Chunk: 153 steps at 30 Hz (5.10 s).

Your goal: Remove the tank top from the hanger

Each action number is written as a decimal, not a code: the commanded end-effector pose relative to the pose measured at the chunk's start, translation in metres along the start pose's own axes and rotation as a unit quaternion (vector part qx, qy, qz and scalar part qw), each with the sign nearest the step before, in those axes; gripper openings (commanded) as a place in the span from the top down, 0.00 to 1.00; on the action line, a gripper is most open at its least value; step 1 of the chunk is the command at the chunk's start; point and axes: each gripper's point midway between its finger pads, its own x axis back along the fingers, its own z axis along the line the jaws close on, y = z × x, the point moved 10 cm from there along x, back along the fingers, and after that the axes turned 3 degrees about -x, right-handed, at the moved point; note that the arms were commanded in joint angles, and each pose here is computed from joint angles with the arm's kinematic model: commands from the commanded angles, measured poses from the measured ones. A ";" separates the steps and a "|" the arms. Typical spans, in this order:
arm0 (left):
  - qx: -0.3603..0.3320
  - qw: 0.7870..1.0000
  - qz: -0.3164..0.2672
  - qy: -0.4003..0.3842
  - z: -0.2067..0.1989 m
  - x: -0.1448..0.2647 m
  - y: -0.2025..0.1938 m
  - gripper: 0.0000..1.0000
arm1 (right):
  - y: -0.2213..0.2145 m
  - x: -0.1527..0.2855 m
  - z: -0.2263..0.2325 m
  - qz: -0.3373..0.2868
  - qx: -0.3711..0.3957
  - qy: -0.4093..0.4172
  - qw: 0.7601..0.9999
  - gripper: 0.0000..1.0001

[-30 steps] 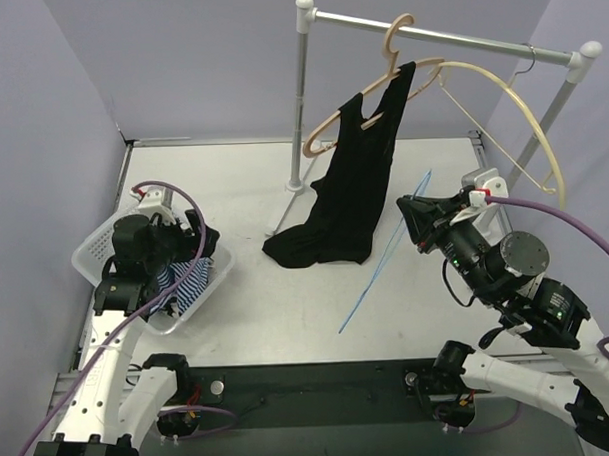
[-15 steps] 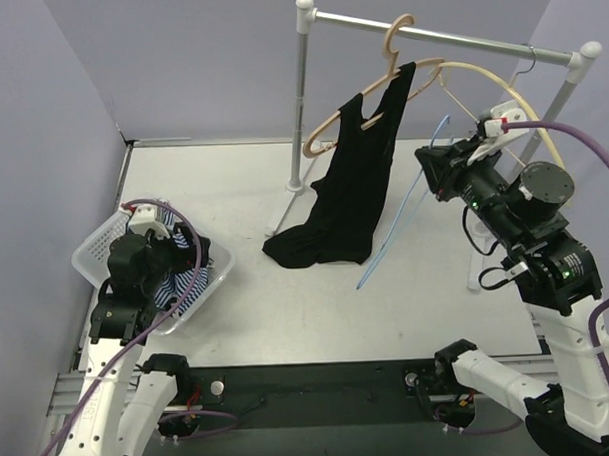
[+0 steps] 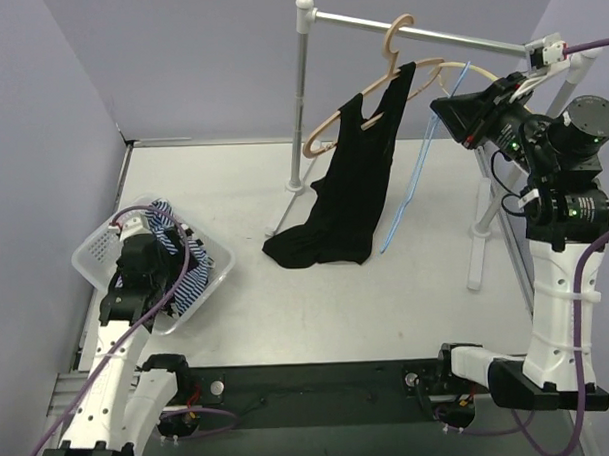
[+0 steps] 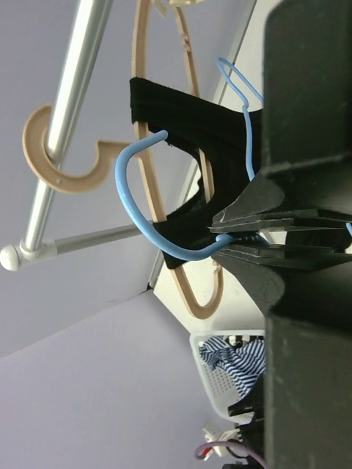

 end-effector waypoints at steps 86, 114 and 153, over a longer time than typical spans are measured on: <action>-0.165 0.897 -0.063 -0.405 -0.066 0.039 0.011 0.05 | 0.021 -0.038 -0.004 -0.027 -0.086 -0.087 0.992 0.52; -0.156 0.915 -0.138 -0.345 -0.049 0.057 0.020 0.05 | -0.024 -0.161 -0.059 -0.044 0.041 -0.071 0.996 0.48; -0.153 0.909 -0.142 -0.360 -0.050 0.059 0.019 0.04 | 0.008 -0.181 -0.064 -0.070 0.097 -0.079 0.990 1.00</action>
